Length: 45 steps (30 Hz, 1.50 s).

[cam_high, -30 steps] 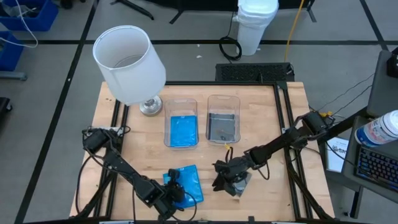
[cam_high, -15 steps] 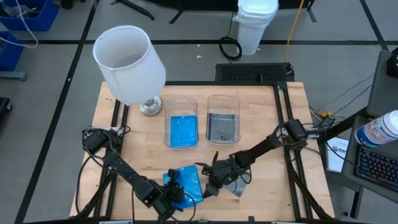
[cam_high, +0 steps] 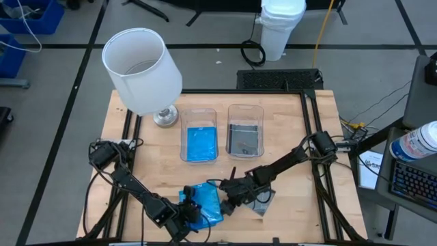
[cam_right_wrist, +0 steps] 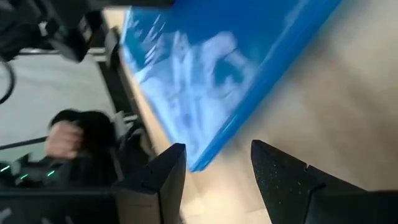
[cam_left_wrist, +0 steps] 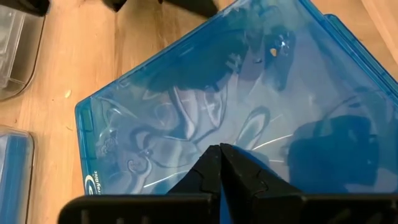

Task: Pick & place jewel cases by type
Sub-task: Put the blue CD case into the left transparent bin

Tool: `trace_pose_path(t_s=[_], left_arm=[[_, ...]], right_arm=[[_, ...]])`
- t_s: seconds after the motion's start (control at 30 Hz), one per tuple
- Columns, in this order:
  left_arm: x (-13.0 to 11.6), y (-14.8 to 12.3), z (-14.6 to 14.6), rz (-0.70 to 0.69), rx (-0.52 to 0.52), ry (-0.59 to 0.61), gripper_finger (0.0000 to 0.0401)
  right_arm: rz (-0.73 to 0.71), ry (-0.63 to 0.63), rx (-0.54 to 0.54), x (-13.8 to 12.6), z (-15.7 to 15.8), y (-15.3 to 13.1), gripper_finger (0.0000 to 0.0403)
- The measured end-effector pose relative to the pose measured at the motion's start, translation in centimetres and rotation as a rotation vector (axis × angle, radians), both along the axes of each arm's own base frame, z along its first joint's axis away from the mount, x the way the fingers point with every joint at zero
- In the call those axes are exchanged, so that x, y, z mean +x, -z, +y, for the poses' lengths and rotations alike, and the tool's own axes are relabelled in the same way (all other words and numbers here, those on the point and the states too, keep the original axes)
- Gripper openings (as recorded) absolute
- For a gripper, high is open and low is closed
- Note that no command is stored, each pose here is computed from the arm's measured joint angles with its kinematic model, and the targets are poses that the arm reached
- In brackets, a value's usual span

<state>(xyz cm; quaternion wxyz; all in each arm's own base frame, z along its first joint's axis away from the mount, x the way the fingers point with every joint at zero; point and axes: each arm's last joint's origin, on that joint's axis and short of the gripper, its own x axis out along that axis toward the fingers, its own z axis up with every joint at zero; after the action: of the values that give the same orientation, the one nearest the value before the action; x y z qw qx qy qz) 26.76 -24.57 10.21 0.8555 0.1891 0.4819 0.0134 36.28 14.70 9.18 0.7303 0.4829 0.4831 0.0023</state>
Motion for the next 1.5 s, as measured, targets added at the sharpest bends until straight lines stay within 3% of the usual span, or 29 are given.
trace_pose_path(t_s=[0.47, 0.6, 0.7, 1.23, 1.37, 1.5], left_arm=[[-0.1, 0.0, -0.1, -0.008, 0.016, 0.019, 0.0014], [-0.1, 0.0, -0.1, -0.010, 0.019, 0.018, 0.0006], [-0.1, 0.0, -0.1, -0.011, 0.016, 0.016, 0.0018], [-0.4, 0.0, -0.4, -0.023, 0.002, -0.007, 0.0008], [-0.4, 0.0, -0.4, -0.024, 0.001, -0.008, 0.0011], [-0.4, 0.0, -0.4, -0.025, -0.002, -0.012, 0.0017]], right_arm=[[-0.125, -0.062, -0.281, -0.1, 1.0, -0.2, 0.0171], [-0.119, -0.150, -0.367, -0.2, 0.9, -0.1, 0.0171], [-0.031, -0.198, -0.418, -1.0, 0.6, 0.6, 0.0171], [0.050, -0.175, -0.394, -3.6, 1.0, 2.3, 0.0171], [-0.001, -0.196, -0.392, -3.7, 1.4, 2.4, 0.0171], [-0.076, -0.160, -0.299, -3.0, 2.0, 1.8, 0.0171]])
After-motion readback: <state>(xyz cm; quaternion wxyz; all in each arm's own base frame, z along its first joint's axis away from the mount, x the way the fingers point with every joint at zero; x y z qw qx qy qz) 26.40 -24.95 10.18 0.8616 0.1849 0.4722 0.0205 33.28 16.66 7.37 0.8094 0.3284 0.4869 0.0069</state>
